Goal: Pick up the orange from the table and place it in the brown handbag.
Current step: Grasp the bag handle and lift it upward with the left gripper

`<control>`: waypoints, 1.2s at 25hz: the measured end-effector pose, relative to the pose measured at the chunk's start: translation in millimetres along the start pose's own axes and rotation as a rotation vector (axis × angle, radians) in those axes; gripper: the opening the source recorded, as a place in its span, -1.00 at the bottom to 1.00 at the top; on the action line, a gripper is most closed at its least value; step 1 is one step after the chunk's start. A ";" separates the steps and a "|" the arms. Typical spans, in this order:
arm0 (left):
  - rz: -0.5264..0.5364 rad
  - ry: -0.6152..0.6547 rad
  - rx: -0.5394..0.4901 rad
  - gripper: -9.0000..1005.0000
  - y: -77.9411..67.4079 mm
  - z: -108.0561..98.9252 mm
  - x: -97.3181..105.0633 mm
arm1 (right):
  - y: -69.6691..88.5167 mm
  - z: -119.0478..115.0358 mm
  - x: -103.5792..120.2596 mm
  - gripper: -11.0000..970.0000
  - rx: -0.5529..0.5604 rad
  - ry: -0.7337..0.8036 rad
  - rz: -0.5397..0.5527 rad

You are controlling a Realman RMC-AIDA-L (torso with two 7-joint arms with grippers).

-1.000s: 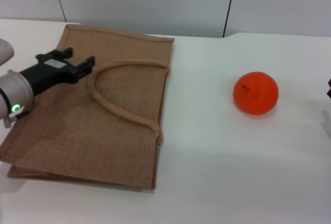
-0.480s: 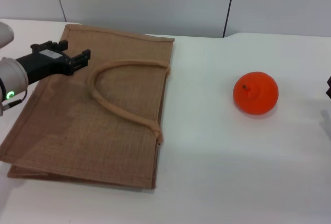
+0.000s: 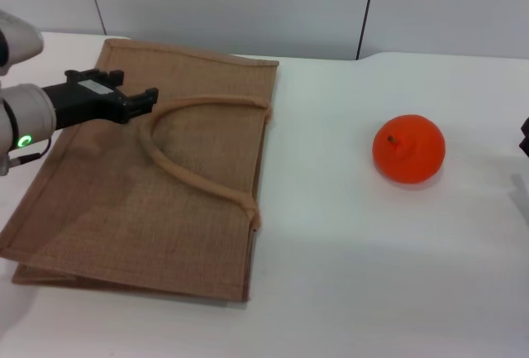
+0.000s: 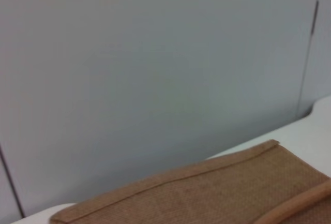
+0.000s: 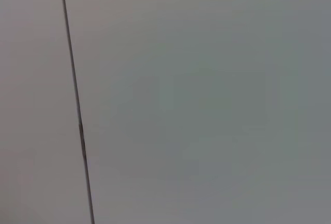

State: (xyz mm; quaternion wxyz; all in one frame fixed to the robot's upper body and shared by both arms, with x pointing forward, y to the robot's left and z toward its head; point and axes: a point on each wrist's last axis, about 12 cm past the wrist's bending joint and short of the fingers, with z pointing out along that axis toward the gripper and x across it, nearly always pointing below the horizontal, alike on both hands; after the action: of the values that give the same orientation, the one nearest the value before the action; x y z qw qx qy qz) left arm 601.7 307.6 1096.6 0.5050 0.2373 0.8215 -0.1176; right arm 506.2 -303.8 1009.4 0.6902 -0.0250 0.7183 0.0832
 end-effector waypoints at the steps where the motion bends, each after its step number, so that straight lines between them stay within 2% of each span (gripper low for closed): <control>1: 0.004 0.003 0.001 0.35 -0.1 0.3 -0.1 | 0.1 0.2 -0.1 0.82 0.000 0.000 0.000; 10: 0.022 0.069 0.006 0.35 0.9 2.7 2.8 | 0.6 1.2 -1.2 0.82 -0.004 -0.007 0.016; 24: 0.019 0.081 -0.009 0.35 1.9 5.8 4.9 | 2.0 3.6 -3.0 0.82 -0.011 -0.015 0.022; 30: 0.013 0.106 -0.004 0.35 -2.3 15.0 9.0 | 2.8 3.5 -2.8 0.82 -0.014 -0.016 0.022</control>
State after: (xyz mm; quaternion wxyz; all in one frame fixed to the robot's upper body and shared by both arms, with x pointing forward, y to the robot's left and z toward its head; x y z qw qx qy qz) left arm 608.8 301.5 1081.5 0.4619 0.2473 0.8458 -0.1001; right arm 509.4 -300.7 1012.3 0.6946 -0.0213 0.7126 0.0959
